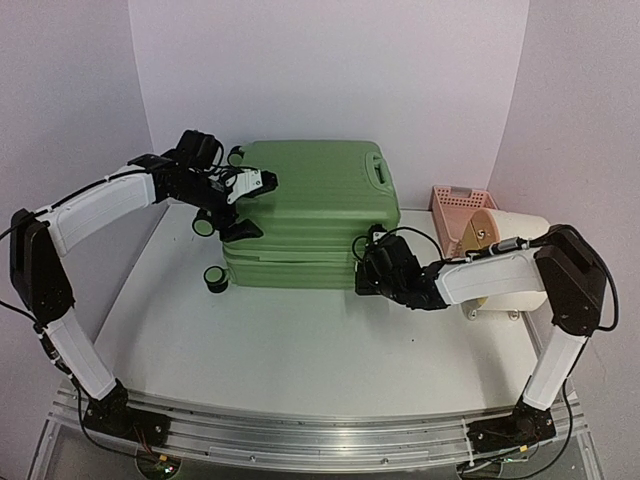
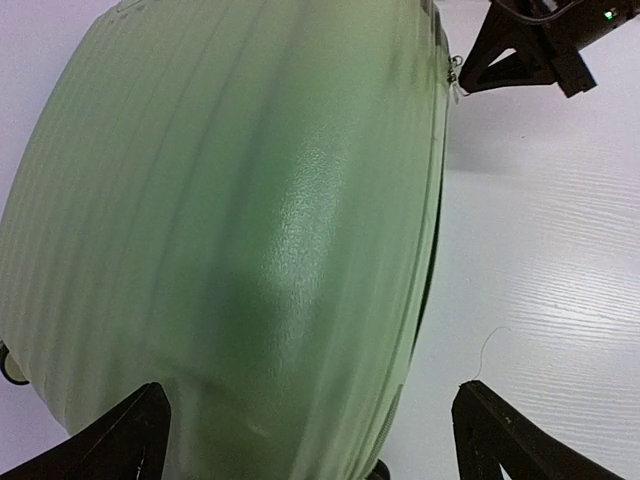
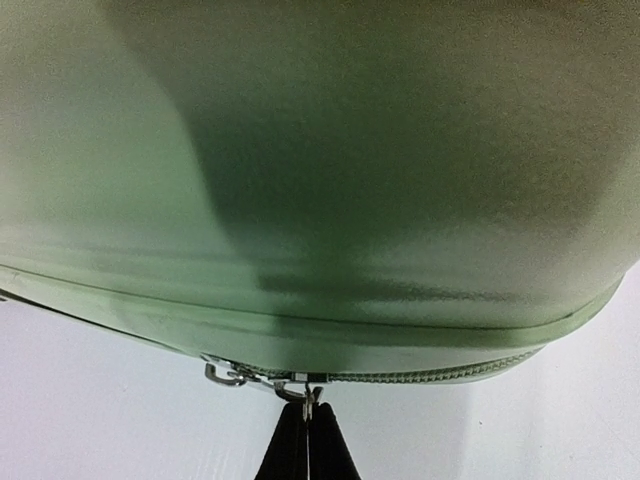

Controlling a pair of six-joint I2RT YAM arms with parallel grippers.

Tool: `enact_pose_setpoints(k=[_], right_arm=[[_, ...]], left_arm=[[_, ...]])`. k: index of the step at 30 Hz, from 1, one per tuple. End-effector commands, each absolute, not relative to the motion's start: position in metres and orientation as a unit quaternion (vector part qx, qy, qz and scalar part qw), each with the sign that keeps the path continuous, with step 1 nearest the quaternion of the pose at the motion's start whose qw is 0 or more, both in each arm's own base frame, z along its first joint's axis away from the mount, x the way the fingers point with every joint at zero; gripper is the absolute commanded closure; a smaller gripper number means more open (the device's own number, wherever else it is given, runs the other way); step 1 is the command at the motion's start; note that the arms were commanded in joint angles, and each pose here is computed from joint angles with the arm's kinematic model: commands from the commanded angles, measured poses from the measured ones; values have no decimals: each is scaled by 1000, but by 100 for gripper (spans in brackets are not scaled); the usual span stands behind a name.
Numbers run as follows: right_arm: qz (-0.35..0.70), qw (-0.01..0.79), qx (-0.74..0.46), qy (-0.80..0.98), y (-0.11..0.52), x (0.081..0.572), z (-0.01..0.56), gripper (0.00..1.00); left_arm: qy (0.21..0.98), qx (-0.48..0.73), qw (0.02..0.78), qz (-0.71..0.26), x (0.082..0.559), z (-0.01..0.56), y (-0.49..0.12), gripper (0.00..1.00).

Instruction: Open, take out, and arrange the luggage

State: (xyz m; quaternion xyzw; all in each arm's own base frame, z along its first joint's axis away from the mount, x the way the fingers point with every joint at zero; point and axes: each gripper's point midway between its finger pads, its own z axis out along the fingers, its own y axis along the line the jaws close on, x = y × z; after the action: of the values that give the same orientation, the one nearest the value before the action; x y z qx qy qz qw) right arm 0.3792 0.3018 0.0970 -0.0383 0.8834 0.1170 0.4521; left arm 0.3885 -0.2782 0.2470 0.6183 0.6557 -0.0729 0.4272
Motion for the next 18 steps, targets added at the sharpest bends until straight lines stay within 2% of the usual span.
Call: enact_pose_setpoints(k=[1, 4, 9, 18], right_arm=[[152, 445, -39, 882, 289, 391, 111, 100], [159, 434, -43, 886, 285, 391, 105, 100], [162, 433, -38, 886, 283, 390, 104, 100], [156, 440, -42, 883, 281, 393, 108, 100]], left_arm=[[667, 625, 388, -118, 371, 279, -252, 0], [704, 615, 336, -117, 378, 271, -219, 0], [719, 627, 282, -101, 369, 249, -193, 0], [721, 619, 305, -69, 417, 240, -187, 2]])
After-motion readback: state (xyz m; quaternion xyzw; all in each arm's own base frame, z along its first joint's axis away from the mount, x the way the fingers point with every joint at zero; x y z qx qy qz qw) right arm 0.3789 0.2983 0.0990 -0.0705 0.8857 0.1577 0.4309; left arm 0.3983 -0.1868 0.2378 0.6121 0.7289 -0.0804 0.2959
